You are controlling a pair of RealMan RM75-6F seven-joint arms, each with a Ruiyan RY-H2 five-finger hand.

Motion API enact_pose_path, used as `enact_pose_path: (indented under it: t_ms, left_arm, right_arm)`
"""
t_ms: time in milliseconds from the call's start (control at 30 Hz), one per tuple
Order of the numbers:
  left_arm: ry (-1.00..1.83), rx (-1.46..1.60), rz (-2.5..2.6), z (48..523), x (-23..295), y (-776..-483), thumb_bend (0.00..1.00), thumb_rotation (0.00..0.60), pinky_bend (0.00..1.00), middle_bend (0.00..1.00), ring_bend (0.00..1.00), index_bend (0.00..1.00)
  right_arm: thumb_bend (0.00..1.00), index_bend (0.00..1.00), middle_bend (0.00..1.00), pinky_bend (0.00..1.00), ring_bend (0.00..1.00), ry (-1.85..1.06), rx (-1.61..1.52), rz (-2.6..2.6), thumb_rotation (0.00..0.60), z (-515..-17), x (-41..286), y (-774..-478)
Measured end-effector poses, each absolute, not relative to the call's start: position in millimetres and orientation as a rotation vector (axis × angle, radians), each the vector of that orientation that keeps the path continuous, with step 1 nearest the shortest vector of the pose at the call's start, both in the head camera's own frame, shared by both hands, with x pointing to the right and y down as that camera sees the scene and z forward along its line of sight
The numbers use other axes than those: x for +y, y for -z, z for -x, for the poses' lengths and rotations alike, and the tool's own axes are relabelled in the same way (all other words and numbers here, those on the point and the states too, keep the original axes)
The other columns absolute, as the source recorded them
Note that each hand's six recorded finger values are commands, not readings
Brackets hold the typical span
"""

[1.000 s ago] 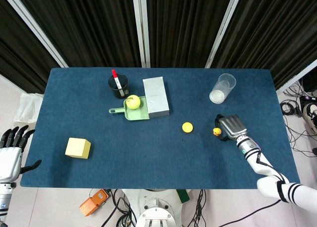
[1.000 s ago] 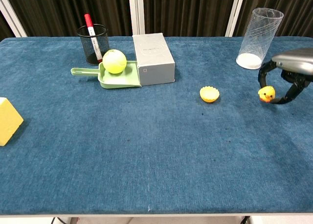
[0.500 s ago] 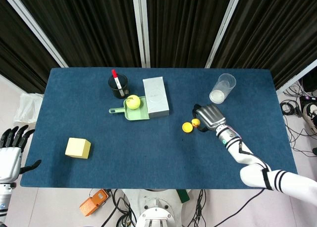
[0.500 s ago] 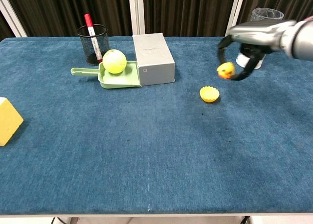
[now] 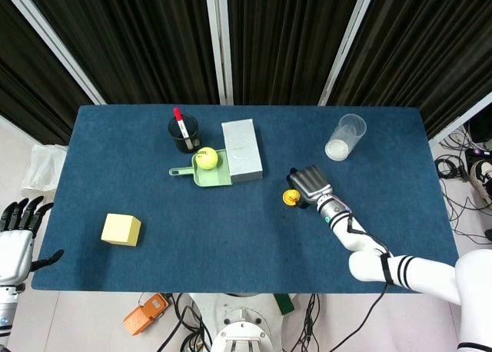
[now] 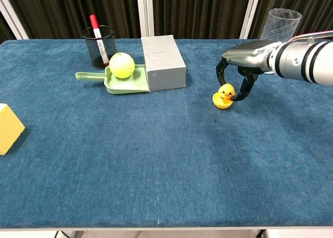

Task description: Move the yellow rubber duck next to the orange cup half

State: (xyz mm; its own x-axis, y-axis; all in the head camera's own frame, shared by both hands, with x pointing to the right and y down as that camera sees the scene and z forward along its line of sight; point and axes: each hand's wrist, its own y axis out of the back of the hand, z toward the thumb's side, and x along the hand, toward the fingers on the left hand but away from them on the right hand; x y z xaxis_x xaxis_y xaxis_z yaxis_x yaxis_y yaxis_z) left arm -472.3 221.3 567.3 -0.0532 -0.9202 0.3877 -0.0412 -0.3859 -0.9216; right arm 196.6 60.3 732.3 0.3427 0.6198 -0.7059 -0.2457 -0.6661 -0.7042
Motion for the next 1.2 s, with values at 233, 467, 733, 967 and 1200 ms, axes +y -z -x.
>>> enact_pose_path:
  t_ms: [233,467,733,967,1200]
  left_arm:
    - [1.531,1.064,1.489,473,222,-567,0.00,0.600,0.00,0.07,0.01,0.15]
    - [1.530,1.064,1.492,473,222,-568,0.00,0.600,0.00,0.07,0.01,0.15]
    - [1.534,1.067,1.489,474,223,-568,0.00,0.600,0.00,0.07,0.01,0.15]
    - [1.534,1.069,1.489,475,223,-569,0.00,0.600,0.00,0.07,0.01,0.15]
    - [1.527,1.069,1.485,475,221,-567,0.00,0.600,0.00,0.07,0.01,0.15]
  right_arm:
    - [0.47,0.58,0.35,1.00,0.88,-1.433,-0.326,1.840,0.600,-197,62,-736]
    - [0.47,0.56,0.36,1.00,0.88,-1.427,-0.334,1.843,0.600,-195,63,-737]
    - [0.47,0.47,0.35,1.00,0.87,-1.418,-0.339,1.854,0.600,-191,63,-738]
    - [0.47,0.40,0.35,1.00,0.86,-1.420,-0.328,1.849,0.600,-193,65,-736]
    - [0.47,0.38,0.35,1.00,0.86,-1.395,-0.345,1.834,0.600,-195,64,-724]
